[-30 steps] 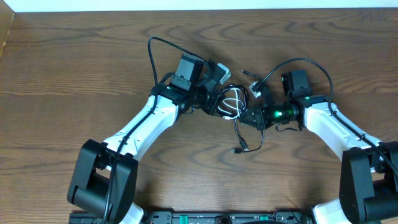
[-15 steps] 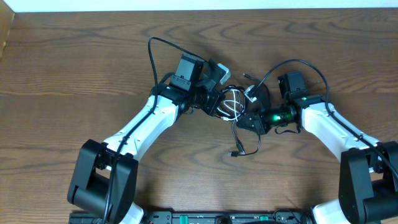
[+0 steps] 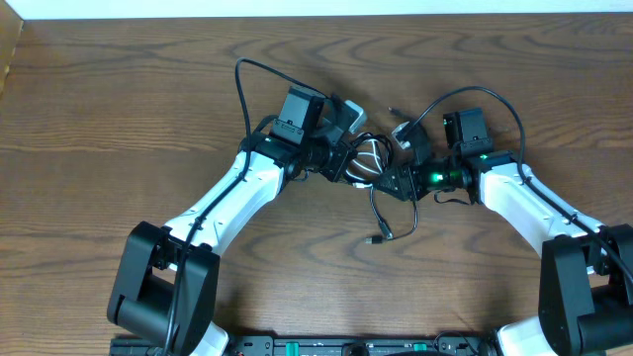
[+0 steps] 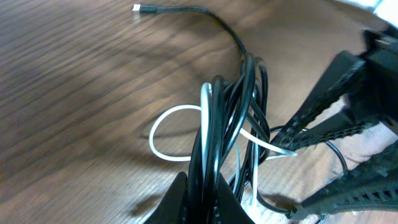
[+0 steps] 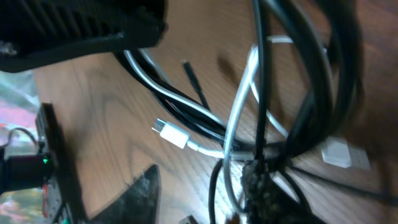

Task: Untangle cables

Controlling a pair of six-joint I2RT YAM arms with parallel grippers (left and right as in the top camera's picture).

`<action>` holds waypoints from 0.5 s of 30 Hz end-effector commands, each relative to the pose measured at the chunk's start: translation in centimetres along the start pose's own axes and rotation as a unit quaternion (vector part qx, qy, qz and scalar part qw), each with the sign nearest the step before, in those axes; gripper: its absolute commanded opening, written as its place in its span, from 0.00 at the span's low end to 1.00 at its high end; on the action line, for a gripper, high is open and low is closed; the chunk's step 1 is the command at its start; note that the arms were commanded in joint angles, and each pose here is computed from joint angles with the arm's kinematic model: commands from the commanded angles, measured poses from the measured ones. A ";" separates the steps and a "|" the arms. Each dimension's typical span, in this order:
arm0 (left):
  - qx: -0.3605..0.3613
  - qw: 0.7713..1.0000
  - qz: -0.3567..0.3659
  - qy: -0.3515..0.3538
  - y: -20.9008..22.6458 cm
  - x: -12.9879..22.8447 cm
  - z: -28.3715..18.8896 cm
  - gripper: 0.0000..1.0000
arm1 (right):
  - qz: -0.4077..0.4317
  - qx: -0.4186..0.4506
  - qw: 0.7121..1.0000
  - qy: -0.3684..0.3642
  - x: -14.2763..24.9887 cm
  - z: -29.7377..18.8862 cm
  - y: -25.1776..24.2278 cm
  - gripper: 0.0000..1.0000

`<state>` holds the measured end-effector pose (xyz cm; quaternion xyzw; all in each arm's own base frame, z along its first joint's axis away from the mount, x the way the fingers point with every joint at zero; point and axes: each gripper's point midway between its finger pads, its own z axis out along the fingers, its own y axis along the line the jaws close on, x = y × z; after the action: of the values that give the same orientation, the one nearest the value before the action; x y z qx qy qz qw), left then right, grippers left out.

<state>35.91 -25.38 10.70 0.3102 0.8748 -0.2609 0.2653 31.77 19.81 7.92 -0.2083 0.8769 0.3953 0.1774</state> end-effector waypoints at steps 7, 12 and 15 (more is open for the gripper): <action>-0.097 0.990 -0.105 -0.012 3.1 -0.1 -1.0 0.07 | 0.047 -0.012 0.997 -0.066 -3.4 -2.4 -0.2 0.49; -0.097 0.990 -0.105 -0.013 3.1 -0.2 -1.0 0.07 | 0.091 -0.010 0.994 -0.061 -3.1 -2.5 -0.5 0.42; -0.074 0.992 -0.097 -0.012 2.3 -0.2 -0.9 0.07 | 0.094 -0.006 0.994 -0.056 -3.0 -2.0 -0.2 0.39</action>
<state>37.74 -23.10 9.88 0.1962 0.9204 -0.2089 0.2660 34.00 18.18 9.09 -0.1104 0.8834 0.4166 0.1839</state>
